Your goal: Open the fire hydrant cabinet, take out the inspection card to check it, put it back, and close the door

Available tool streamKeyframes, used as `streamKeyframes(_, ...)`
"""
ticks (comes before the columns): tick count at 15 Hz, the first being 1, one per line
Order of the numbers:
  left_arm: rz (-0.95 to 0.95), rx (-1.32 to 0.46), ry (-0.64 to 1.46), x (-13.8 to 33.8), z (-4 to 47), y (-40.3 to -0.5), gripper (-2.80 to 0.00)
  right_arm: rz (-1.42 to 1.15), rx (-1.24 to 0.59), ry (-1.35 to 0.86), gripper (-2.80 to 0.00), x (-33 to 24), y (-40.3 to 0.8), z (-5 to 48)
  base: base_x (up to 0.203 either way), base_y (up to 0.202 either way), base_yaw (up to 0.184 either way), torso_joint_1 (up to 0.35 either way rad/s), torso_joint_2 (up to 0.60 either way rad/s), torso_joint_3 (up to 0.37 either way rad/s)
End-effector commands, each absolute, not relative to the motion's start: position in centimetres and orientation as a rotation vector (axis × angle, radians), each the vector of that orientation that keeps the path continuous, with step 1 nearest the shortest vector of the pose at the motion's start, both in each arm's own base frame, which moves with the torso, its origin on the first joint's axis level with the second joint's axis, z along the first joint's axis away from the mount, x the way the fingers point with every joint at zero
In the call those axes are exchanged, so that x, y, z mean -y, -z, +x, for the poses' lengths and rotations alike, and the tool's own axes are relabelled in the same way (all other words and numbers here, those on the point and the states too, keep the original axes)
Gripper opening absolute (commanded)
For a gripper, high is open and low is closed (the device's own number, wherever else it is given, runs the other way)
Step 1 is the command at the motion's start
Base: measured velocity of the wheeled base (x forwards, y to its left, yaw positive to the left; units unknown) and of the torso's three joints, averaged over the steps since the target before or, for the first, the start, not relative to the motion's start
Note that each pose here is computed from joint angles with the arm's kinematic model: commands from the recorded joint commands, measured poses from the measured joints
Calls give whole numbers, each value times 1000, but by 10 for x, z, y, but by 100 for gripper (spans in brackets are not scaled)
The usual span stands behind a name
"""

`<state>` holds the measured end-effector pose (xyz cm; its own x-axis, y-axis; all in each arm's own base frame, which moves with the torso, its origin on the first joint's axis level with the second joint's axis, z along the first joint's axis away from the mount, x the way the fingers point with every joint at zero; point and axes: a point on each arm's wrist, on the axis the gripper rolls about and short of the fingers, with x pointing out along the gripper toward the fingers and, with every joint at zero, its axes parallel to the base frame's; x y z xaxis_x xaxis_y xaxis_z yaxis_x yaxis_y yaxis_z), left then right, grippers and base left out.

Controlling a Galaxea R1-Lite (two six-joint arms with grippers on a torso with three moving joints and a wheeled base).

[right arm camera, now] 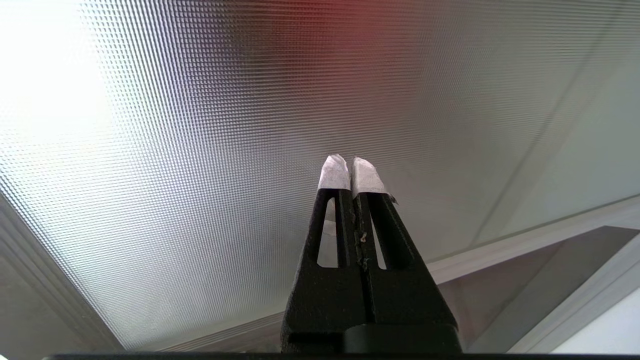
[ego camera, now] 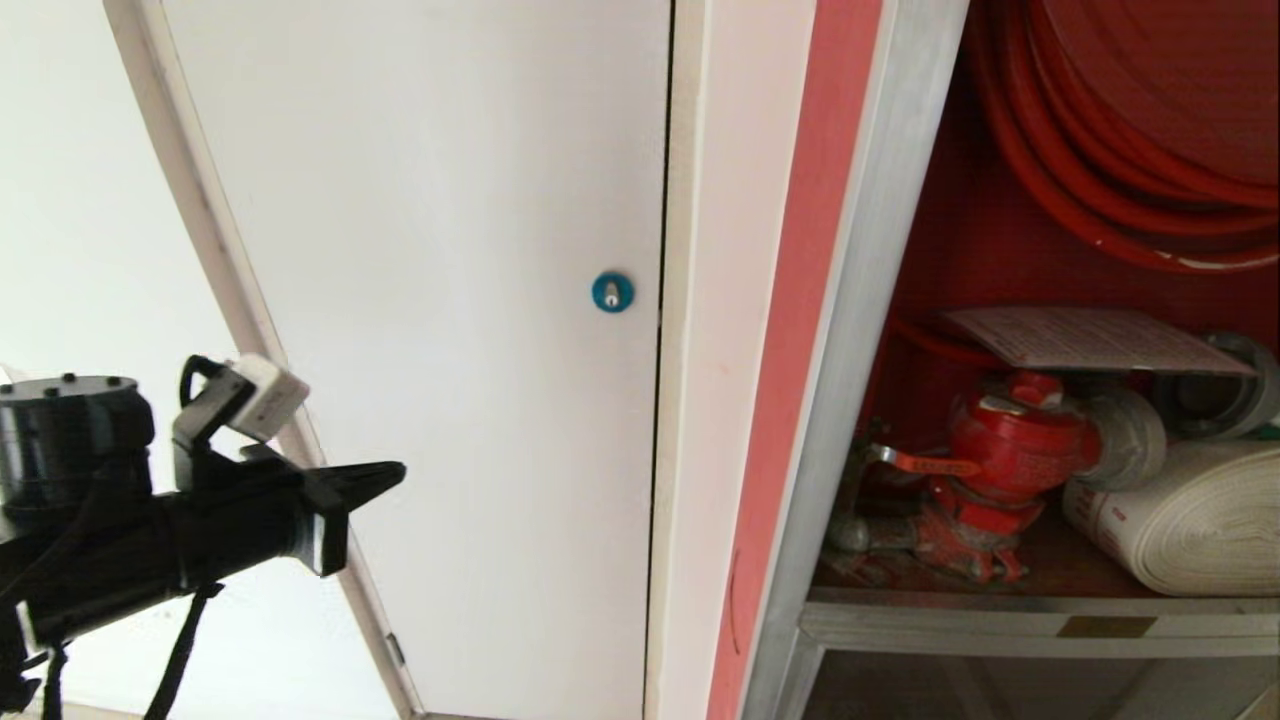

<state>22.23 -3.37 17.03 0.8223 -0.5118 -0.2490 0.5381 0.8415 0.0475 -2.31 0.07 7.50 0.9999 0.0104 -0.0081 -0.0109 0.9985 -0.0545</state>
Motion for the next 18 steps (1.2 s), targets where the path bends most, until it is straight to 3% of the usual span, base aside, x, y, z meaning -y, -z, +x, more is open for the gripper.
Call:
streamKeyframes(1,128,-153,466,13,196,-185,-280,-55,-7,-11,-280,-1,-75,-23,0,0,0,0,0,0)
streamKeyframes(9,148,150,381,6,75,-209,-280,-55,-7,-11,-280,-1,-75,-23,0,0,0,0,0,0)
streamKeyframes(14,105,299,371,10,-7,-191,-280,-55,-9,-11,-280,-1,-75,-23,0,0,0,0,0,0)
streamKeyframes(18,85,358,320,9,-36,-169,-280,-55,-7,-11,-280,-1,-75,-23,0,0,0,0,0,0)
